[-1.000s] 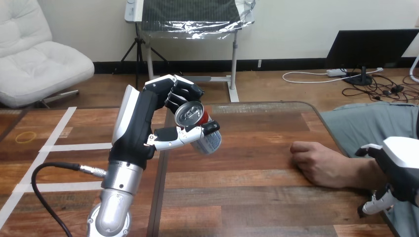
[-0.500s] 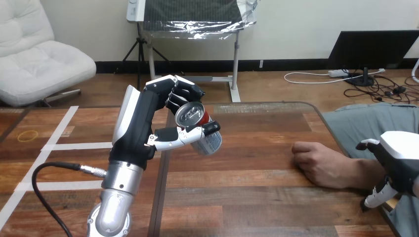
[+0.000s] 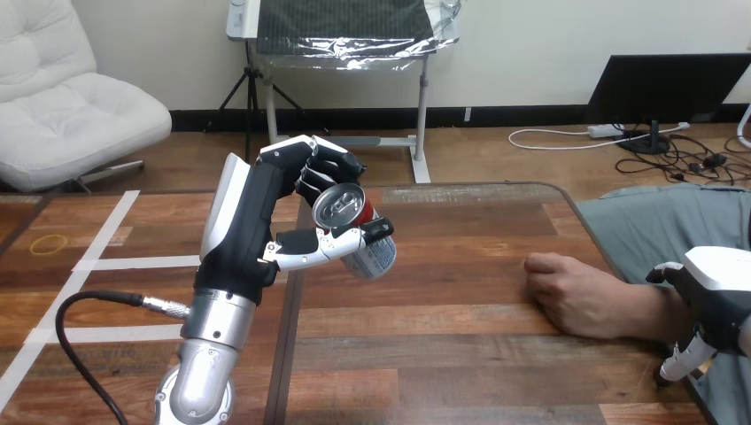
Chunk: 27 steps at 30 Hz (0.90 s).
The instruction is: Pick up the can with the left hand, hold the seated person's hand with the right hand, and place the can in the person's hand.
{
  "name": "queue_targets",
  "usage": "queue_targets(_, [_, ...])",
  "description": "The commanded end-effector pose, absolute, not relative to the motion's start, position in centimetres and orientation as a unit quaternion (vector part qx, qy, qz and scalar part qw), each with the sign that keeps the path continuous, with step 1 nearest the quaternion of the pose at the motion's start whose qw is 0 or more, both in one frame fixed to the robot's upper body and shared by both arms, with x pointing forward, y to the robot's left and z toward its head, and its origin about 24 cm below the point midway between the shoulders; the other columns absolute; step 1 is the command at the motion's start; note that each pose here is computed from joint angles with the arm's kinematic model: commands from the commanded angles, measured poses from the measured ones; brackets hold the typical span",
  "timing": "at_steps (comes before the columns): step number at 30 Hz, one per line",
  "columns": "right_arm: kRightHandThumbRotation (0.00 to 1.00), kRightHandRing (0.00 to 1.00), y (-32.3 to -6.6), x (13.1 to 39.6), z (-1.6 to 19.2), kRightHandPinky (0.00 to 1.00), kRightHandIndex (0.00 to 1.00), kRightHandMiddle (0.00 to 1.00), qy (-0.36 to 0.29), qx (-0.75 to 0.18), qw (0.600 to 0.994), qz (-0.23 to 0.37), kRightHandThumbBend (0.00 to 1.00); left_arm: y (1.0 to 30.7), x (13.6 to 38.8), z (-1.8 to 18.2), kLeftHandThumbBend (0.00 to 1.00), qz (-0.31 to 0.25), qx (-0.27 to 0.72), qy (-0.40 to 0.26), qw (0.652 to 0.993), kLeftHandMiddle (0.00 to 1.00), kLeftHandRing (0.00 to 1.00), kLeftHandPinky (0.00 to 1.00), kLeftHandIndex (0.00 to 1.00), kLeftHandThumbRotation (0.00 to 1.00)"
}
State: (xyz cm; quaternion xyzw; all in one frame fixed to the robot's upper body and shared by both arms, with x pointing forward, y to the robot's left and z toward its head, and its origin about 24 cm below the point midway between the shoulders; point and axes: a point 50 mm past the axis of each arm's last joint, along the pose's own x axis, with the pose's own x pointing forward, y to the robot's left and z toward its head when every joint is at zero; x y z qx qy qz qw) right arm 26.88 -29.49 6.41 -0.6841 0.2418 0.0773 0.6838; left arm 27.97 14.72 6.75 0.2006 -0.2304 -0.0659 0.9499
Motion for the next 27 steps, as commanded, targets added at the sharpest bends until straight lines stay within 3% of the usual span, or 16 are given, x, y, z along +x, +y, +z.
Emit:
queue_targets(1, [0.1,0.91,-30.0,28.6,8.7,0.87,0.89,0.91,0.213,-0.71,0.67,0.046,0.77,14.7,28.4,9.1,0.64,-0.058,0.197,-0.28,0.938,0.49,0.42,0.37,0.51,0.0])
queue_targets(27, [0.15,0.94,-30.5,30.1,7.9,0.92,0.91,0.94,0.254,-0.722,0.641,0.057,0.72,14.9,28.3,9.0,0.64,-0.059,0.201,-0.276,0.938,0.48,0.42,0.37,0.51,0.0])
